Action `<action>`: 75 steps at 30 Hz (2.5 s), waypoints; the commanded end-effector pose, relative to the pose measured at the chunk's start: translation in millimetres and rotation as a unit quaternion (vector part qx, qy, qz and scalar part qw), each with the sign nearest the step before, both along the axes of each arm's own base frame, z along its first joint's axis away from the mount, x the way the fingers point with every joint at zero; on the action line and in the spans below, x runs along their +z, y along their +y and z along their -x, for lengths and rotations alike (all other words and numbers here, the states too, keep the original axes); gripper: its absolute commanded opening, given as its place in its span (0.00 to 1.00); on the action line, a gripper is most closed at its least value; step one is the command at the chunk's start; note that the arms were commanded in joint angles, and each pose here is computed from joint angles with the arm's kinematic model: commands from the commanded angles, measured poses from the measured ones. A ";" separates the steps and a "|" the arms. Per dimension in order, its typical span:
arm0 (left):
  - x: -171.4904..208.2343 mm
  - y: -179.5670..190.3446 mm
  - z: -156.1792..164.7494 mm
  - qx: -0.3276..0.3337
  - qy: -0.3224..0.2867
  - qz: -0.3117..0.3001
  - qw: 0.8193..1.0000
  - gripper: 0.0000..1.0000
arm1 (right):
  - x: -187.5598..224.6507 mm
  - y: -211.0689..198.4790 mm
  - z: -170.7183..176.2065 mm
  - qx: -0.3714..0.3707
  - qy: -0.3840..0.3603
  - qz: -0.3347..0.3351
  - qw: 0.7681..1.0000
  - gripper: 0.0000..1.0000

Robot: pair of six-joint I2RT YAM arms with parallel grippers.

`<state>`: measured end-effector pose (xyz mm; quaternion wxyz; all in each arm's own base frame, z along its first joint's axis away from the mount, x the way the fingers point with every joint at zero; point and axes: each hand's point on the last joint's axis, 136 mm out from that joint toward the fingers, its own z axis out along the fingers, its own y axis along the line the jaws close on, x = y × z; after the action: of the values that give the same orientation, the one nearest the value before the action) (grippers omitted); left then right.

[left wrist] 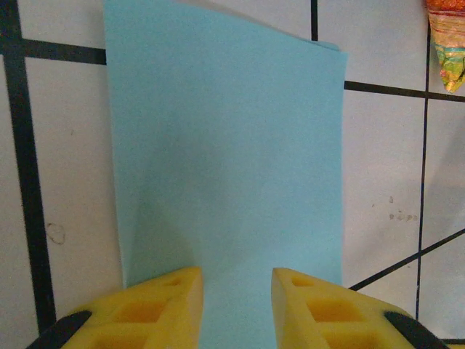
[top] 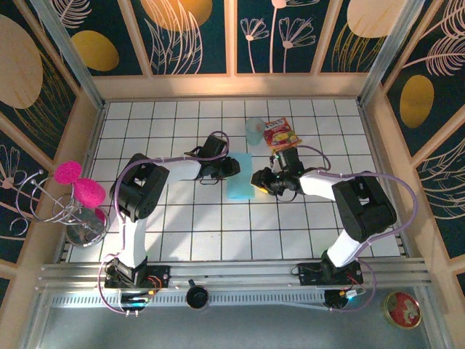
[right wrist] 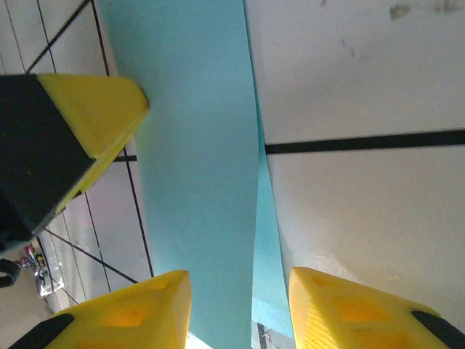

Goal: Fold a paper plane with a square sheet of paper (pick it up from the middle)

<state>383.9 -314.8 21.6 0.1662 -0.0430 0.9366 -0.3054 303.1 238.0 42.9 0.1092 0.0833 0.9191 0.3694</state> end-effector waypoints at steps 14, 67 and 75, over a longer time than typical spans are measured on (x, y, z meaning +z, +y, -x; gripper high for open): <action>-24.8 10.1 12.9 0.006 0.030 -0.018 0.999 0.31 | -12.2 18.3 22.3 0.048 0.030 -0.026 0.998 0.30; -16.9 3.4 7.3 -0.005 0.021 0.013 1.000 0.23 | 28.1 45.2 4.3 0.060 0.002 -0.089 0.994 0.01; 23.0 -10.5 -4.5 -0.024 -0.016 0.045 0.999 0.24 | 13.5 48.4 -4.6 0.053 0.012 -0.056 0.997 0.01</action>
<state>384.4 -320.9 21.8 0.1624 -0.0400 0.9266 -0.3368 304.1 284.9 62.4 0.0767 0.0383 0.8937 0.4404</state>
